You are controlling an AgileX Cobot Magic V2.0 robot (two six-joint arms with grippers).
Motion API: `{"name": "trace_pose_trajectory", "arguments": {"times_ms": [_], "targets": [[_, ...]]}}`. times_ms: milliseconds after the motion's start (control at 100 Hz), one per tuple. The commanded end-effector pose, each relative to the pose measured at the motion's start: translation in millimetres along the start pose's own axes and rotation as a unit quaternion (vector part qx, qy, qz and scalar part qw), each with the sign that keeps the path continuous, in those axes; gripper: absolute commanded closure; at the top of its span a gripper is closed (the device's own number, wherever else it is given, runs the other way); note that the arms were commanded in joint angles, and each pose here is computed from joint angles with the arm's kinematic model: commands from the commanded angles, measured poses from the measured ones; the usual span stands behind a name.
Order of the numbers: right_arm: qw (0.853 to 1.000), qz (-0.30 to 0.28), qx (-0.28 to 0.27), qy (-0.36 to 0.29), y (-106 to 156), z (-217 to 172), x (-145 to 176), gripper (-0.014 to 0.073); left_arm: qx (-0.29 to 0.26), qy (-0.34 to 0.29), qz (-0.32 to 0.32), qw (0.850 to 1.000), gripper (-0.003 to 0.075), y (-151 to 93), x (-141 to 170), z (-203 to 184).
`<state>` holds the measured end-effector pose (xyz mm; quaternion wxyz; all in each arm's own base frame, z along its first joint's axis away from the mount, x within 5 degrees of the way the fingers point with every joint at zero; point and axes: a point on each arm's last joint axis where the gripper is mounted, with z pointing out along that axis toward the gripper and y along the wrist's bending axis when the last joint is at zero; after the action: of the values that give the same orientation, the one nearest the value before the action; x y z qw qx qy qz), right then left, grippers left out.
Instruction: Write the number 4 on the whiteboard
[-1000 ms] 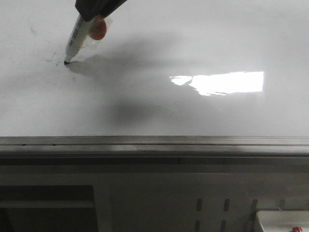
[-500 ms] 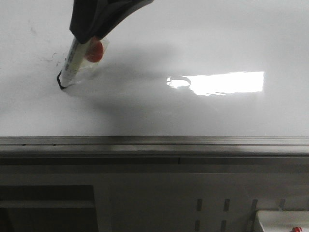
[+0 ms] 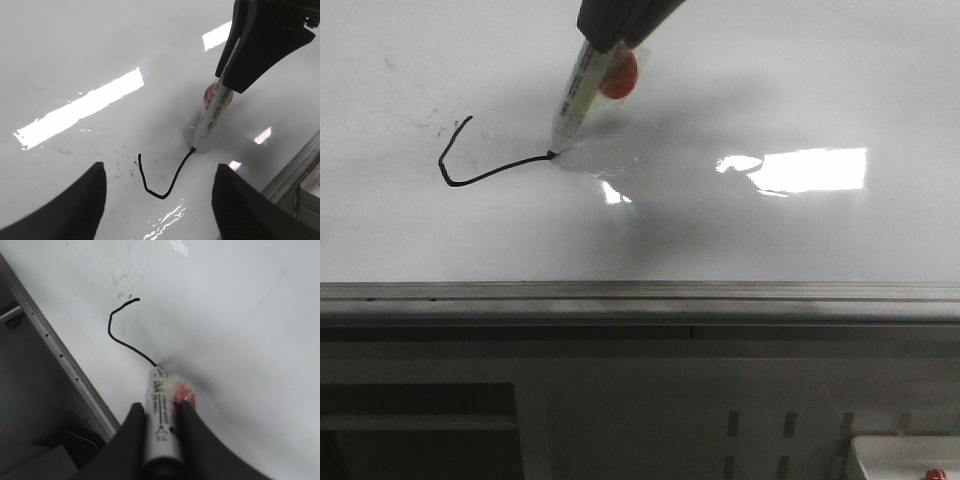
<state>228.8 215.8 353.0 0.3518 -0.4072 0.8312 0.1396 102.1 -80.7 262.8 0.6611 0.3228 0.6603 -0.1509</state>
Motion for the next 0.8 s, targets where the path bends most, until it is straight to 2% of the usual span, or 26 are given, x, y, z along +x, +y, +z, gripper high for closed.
{"name": "trace_pose_trajectory", "arguments": {"times_ms": [0, 120, 280, 790], "targets": [[0.997, -0.020, 0.020, -0.076, 1, -25, -19, 0.0659, -0.008, -0.058, -0.003, 0.998, 0.0303, 3, -18, 0], [0.994, -0.036, 0.008, -0.100, 13, -37, -32, 0.0659, -0.008, -0.058, -0.003, 0.998, 0.0303, 3, -18, 0], [0.990, -0.048, 0.014, -0.129, 14, -45, -46, 0.0659, -0.008, -0.059, -0.003, 0.998, 0.0303, 3, -18, 0], [0.992, -0.062, 0.025, -0.103, 10, -17, -49, 0.0659, -0.008, -0.067, 0.001, 0.998, 0.0303, 3, -20, -1]]}}
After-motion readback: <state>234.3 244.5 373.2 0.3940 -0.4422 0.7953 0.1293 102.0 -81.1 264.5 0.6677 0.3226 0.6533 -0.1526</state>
